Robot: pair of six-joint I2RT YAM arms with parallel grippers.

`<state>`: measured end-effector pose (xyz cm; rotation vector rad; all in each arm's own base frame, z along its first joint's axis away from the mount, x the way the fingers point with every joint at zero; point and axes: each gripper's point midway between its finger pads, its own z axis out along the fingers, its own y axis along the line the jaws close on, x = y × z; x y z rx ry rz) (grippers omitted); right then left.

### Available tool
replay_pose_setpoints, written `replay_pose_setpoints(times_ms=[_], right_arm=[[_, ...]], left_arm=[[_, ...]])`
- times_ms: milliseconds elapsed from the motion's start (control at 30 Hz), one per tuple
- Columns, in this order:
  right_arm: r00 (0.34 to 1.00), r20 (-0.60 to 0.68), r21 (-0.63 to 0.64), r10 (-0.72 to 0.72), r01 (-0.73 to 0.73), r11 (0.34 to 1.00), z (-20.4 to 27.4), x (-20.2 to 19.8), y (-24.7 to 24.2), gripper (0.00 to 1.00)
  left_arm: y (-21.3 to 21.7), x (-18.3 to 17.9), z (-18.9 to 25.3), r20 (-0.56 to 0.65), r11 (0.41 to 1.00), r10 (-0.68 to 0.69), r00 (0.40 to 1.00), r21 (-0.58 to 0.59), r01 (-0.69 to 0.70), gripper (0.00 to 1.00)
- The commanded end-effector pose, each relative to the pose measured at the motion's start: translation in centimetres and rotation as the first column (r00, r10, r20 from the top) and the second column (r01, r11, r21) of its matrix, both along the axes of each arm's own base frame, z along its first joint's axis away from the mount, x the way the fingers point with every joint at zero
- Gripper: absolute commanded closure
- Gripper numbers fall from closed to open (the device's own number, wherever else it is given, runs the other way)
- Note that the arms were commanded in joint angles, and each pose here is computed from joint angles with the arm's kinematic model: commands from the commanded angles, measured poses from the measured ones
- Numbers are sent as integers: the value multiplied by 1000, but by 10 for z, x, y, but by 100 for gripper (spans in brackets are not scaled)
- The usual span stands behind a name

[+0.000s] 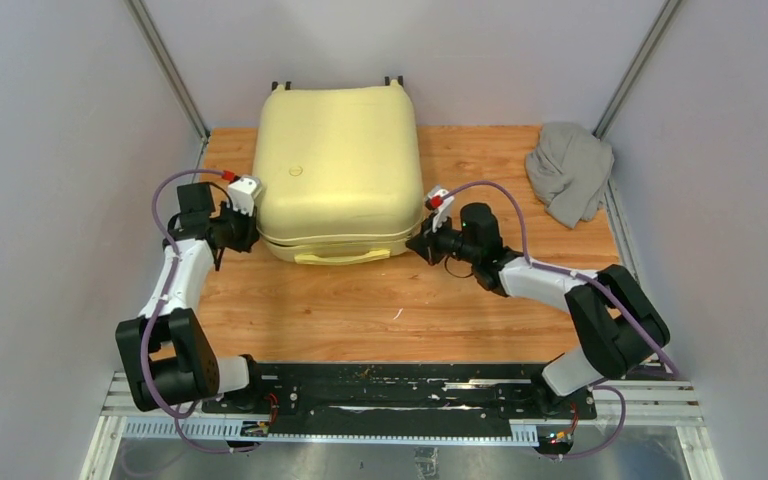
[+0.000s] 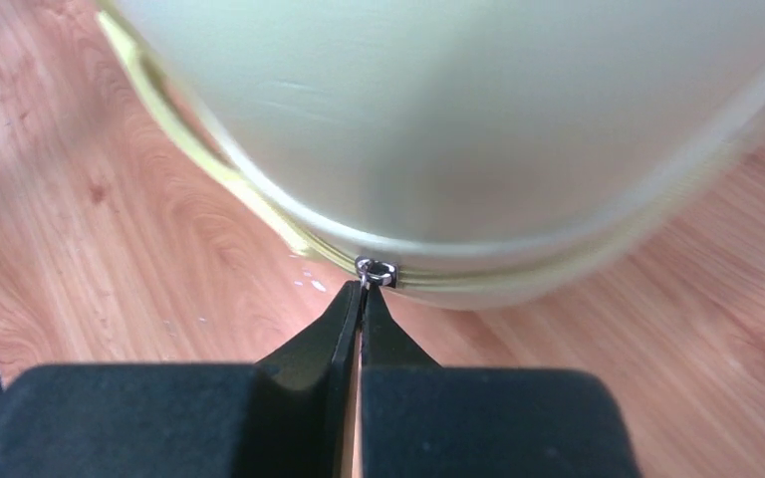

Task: Pack the luggage
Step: Zip the luggage at the center of the board.

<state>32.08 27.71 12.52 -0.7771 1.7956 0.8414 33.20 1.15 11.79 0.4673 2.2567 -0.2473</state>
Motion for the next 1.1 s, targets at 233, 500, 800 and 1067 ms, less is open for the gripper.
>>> replay_pose_setpoints(times_ms=[233, 500, 800, 1067], right_arm=[[997, 83, -52, 7, -3, 999, 6, -43, 61, 100], [995, 104, -93, -7, 17, 996, 6, -48, 104, 100], [984, 122, -130, 134, -118, 985, -2, -91, 170, 100], [957, 115, -129, 265, -250, 960, 0, -126, 207, 100]], left_arm=[[-79, -16, 19, 73, 963, -212, 975, -155, 221, 93], [-100, -29, 18, 68, 948, -261, 963, -168, 269, 94], [-121, -45, 17, 64, 928, -319, 946, -180, 325, 94], [-131, -58, 26, 64, 913, -349, 935, -199, 355, 94]])
